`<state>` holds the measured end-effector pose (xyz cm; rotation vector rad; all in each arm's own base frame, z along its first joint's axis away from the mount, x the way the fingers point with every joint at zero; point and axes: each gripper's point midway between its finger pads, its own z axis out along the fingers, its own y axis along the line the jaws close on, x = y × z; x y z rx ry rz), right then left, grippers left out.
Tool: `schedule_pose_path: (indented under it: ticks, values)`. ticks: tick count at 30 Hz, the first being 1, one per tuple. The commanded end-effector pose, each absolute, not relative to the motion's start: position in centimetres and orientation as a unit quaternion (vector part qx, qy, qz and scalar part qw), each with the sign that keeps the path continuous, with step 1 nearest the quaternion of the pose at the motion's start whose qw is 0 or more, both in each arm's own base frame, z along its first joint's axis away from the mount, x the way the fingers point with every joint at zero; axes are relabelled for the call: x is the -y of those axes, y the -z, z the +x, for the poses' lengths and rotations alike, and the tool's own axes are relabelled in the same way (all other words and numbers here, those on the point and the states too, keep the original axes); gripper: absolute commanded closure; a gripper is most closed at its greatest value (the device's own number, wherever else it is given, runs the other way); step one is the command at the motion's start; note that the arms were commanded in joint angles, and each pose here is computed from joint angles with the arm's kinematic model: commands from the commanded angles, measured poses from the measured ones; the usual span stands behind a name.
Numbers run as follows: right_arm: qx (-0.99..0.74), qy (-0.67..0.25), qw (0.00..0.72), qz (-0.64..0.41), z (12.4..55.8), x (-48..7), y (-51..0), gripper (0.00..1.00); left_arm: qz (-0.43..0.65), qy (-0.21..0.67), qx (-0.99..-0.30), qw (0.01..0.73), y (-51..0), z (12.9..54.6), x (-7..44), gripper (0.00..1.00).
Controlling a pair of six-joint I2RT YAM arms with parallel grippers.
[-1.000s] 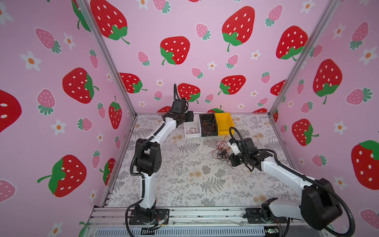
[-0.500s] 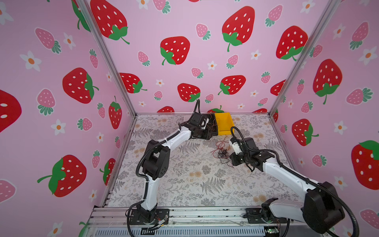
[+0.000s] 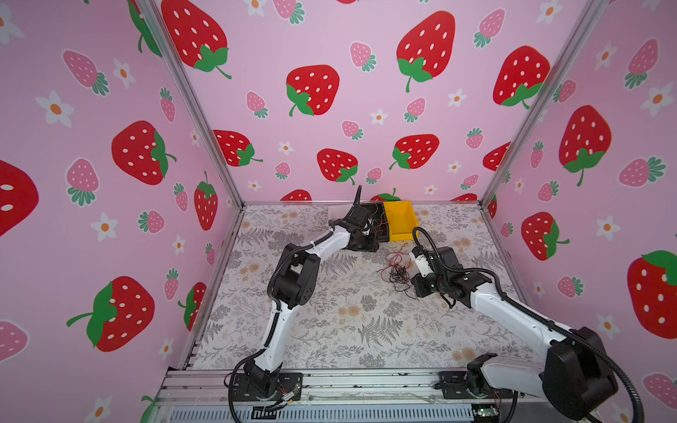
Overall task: Untangle the cables
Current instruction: 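Grasp the orange wire end hanging from the black bin with the left gripper, then tuck the orange wire into the black bin and open the left gripper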
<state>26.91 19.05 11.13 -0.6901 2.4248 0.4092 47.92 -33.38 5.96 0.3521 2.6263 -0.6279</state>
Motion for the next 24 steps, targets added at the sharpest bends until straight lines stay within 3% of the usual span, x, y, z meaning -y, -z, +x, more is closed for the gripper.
schedule_pose_path:
  ticks: [1, 6, 11, 15, 24]
  values:
    - [-0.911, -0.147, 0.275, -0.270, 26.3, -18.8, -10.2, 1.00, 0.115, 0.212, -0.944, 0.224, -6.4, 49.2, 33.6, 0.41]
    - [-0.911, -0.146, 0.273, -0.273, 26.3, -18.7, -10.1, 1.00, 0.109, 0.225, -0.941, 0.228, -6.1, 49.7, 34.4, 0.52]
    - [-0.911, -0.146, 0.274, -0.272, 26.5, -18.5, -10.0, 1.00, 0.111, 0.225, -0.938, 0.238, -6.9, 49.7, 34.3, 0.82]
    - [-0.912, -0.145, 0.271, -0.272, 26.6, -18.5, -9.8, 1.00, 0.109, 0.245, -0.924, 0.272, -9.9, 50.1, 34.7, 0.98]
    - [-0.912, -0.147, 0.271, -0.272, 26.7, -18.4, -9.9, 1.00, 0.113, 0.252, -0.897, 0.344, -15.9, 52.9, 35.2, 1.00]
